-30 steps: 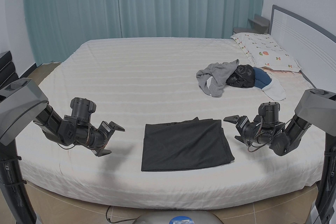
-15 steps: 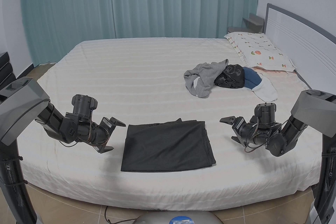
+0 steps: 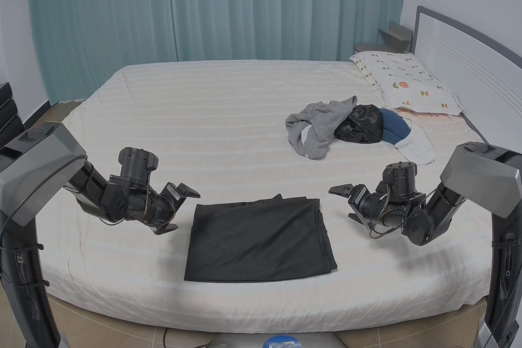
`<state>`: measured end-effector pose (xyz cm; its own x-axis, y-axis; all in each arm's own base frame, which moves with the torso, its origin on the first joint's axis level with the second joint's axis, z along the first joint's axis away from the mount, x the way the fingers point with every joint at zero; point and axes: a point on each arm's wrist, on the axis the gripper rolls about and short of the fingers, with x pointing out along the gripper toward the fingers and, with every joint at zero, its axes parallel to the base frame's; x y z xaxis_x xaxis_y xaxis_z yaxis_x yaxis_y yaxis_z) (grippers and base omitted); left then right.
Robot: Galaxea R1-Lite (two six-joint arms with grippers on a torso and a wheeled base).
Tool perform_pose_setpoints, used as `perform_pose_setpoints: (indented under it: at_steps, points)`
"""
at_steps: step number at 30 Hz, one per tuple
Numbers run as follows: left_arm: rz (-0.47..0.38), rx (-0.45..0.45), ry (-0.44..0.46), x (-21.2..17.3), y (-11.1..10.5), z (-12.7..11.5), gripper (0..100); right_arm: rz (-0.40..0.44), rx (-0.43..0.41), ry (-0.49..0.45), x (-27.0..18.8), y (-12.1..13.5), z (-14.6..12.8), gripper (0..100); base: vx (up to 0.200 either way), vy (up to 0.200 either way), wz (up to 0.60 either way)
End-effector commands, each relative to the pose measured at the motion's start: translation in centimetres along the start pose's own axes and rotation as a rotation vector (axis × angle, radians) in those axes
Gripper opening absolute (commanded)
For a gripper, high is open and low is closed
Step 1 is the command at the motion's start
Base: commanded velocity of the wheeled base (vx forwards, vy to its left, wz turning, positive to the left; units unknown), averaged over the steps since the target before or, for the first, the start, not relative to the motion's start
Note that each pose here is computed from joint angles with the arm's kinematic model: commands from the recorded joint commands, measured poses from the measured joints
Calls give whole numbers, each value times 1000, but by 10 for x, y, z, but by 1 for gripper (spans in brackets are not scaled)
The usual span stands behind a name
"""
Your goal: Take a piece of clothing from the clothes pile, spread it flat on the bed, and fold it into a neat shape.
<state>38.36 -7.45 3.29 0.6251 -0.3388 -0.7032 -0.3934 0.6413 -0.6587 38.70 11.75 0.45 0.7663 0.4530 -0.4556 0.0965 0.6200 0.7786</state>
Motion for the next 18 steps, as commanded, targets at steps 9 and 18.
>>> perform_pose_setpoints:
  at_steps: [9, 18]
  points:
    - [84, 109, -125, 70, -20, -13, 100, -2, -91, 35, 27, 1, -7, 100, 0, 0, 0]
    - [81, 111, -139, 80, -20, -10, 0, 5, -126, 30, 54, 3, -4, 100, 0, 0, 0]
